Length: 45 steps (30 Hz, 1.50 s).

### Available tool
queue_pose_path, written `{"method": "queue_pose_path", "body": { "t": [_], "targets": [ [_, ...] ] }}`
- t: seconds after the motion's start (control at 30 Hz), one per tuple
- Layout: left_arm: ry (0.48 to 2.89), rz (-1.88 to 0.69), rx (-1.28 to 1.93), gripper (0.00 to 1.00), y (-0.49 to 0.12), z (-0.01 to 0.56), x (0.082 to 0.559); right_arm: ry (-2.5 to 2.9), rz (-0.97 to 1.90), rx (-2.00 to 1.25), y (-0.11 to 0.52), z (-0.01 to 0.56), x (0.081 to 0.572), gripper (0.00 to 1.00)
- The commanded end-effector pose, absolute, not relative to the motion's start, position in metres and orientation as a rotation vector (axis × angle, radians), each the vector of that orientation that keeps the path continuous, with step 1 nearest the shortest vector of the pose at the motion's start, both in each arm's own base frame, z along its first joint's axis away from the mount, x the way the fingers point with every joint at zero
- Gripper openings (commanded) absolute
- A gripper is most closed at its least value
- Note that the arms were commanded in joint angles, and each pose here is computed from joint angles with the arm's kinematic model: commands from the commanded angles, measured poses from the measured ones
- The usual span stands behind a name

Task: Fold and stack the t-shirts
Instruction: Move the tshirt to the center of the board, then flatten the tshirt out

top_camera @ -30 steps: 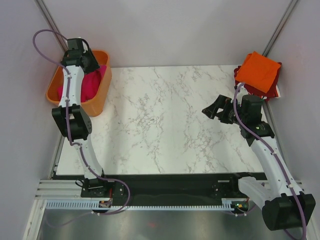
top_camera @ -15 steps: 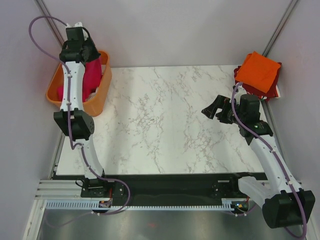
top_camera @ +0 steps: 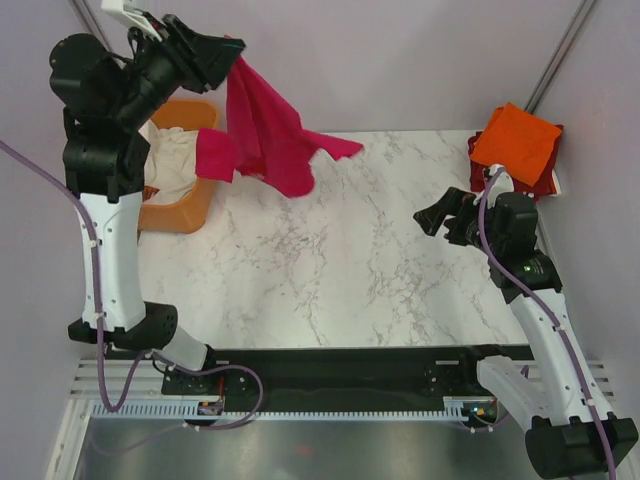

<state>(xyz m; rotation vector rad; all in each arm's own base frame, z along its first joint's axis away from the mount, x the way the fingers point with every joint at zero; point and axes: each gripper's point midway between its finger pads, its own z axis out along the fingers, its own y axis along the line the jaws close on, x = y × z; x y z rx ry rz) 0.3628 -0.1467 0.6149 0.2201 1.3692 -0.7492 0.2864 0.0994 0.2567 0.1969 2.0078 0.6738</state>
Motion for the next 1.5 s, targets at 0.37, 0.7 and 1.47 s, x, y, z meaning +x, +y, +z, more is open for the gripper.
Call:
{"method": "queue_pose_path", "body": {
  "t": [0.37, 0.7, 1.47],
  "targets": [
    [2.118, -0.636, 0.077, 1.00, -0.140, 0.303, 0.365, 2.050, 0.587, 0.259, 0.087, 0.239, 0.286, 0.98],
    [2.463, -0.423, -0.199, 0.97, -0.102, 0.148, 0.303, 2.221, 0.598, 0.273, 0.101, 0.175, 0.284, 0.98],
    [2.558, -0.224, -0.717, 0.71, -0.065, 0.029, 0.332, 2.310, 0.520, 0.194, 0.101, 0.146, 0.277, 0.98]
  ]
}}
